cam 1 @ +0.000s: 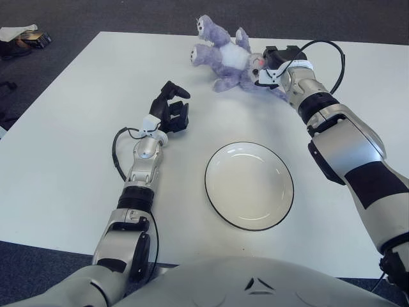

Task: Put the doll into the plate.

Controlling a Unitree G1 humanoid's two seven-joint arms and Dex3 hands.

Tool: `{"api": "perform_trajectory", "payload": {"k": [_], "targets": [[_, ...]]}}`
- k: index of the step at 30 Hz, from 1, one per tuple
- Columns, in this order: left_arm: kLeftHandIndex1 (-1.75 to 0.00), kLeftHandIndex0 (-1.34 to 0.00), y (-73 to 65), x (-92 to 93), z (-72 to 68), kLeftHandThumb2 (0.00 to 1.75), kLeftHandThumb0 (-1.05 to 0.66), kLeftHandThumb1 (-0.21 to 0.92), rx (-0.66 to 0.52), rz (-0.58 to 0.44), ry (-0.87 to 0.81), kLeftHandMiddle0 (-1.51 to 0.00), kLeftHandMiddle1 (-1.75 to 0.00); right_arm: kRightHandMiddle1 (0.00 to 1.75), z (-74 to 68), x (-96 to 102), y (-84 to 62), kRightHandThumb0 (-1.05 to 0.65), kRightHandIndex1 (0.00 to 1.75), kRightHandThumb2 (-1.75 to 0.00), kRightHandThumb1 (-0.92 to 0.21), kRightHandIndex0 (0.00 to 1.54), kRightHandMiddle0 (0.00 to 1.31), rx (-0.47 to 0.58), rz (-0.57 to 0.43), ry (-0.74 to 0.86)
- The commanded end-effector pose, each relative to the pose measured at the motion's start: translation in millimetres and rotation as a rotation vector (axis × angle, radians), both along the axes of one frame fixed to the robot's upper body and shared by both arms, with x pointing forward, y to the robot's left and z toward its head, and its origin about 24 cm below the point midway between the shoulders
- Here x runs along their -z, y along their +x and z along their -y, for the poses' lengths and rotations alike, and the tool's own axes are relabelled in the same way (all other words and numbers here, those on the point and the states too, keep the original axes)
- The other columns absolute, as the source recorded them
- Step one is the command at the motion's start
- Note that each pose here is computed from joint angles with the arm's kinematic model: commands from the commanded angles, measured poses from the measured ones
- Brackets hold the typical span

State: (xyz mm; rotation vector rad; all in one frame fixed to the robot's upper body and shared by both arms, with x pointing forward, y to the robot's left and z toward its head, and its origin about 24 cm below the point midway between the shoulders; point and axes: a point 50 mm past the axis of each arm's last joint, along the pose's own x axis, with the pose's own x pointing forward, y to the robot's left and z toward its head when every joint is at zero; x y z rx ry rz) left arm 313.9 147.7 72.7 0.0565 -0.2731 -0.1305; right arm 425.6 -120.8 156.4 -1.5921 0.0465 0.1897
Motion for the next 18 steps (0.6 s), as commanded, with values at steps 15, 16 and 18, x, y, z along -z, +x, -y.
{"api": "perform_trajectory", "payload": {"k": [15,16,18], "targets": [[-1.75,-0.36,-11.9,24.1,-1.6,0.9,-0.39,0.65,-0.02,-0.093,-0.034,-1.0,-1.75,0.81,-1.2,28.5,-7.3,-0.99,0.79,-0.69,-0.92,0.24,0.0,-0.002,-0.146,0.095],[-1.75,-0.36,-12.2,23.9,-1.3,0.9,-0.39,0.65,-0.021,-0.09,-0.03,-1.0,-1.75,0.82,-2.0,29.5,-7.6,-0.99,0.79,-0.69,-0.92,0.25,0.0,-0.004,-0.149,0.095],[-1.75,-0.36,-12.6,23.7,-1.0,0.9,-0.39,0.65,-0.023,-0.087,-0.025,-1.0,-1.75,0.84,-2.7,30.6,-8.0,-0.98,0.78,-0.66,-0.92,0.26,0.0,-0.005,-0.151,0.095]]}}
